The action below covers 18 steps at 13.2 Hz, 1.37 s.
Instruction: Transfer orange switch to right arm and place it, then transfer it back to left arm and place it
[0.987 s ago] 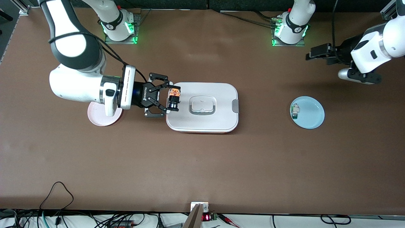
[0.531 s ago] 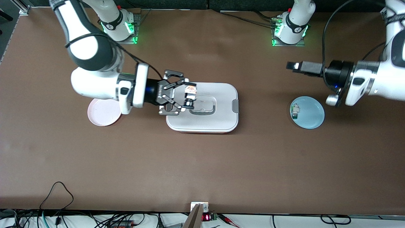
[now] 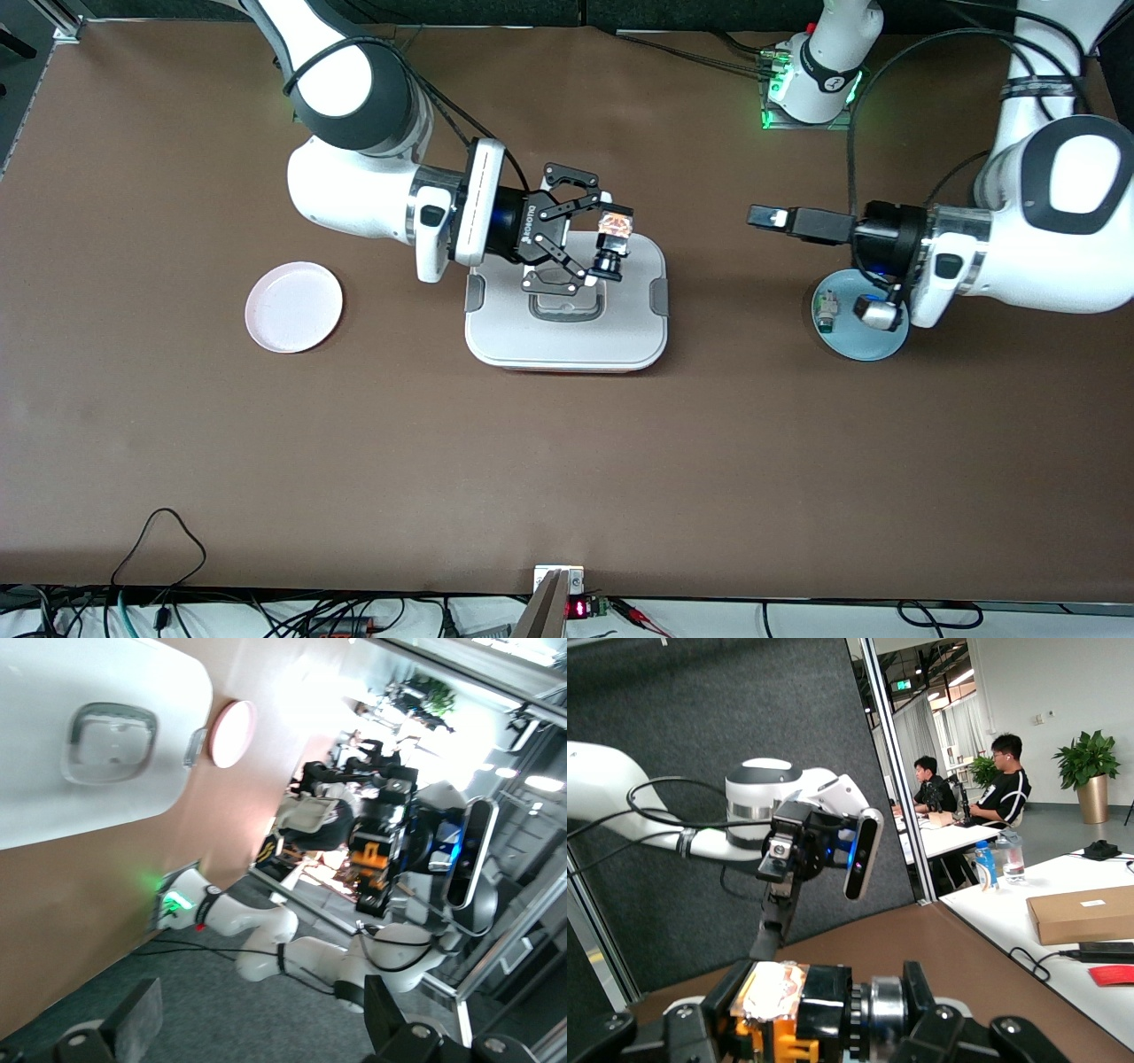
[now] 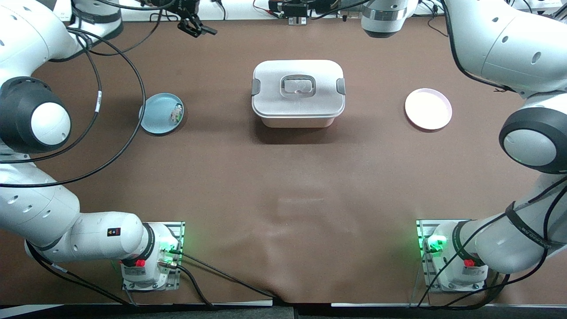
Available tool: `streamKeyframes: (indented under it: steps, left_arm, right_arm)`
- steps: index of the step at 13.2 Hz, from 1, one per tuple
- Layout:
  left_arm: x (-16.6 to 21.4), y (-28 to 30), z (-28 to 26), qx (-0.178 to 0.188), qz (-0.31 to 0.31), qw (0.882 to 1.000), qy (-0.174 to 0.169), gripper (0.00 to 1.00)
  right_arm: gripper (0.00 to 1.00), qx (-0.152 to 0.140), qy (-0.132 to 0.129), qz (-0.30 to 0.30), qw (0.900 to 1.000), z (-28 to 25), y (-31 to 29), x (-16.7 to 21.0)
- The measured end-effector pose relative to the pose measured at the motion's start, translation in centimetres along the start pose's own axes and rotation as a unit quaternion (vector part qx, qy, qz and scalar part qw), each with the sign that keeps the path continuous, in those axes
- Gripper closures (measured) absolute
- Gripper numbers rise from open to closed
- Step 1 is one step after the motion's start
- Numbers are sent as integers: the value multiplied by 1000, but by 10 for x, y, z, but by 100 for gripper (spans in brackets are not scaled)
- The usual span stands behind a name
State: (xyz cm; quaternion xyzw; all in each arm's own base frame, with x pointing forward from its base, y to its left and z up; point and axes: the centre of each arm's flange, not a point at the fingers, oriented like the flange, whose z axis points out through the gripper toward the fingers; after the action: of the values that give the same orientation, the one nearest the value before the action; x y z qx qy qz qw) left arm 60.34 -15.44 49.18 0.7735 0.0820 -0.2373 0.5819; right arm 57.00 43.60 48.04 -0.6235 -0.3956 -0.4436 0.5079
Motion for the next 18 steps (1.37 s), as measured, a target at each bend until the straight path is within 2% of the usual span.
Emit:
streamKeyframes:
  steps: [4,6,10,15,18]
  left_arm:
    - [9,-2,17,-87,25,996,9,0]
    - [16,-14,19,-111,45,993,22,0]
    - [24,-37,35,-125,63,990,20,0]
    - [29,-26,79,-140,58,988,31,0]
    - [28,-21,81,-158,54,985,33,0]
  right_arm:
    - [27,7,3,12,1000,13,-3,-9]
    - [27,7,4,11,1000,13,-4,-7]
    - [27,5,4,10,1000,13,-3,-7]
    - [27,4,3,10,1000,13,-4,-7]
    - [27,4,3,11,1000,14,-4,-8]
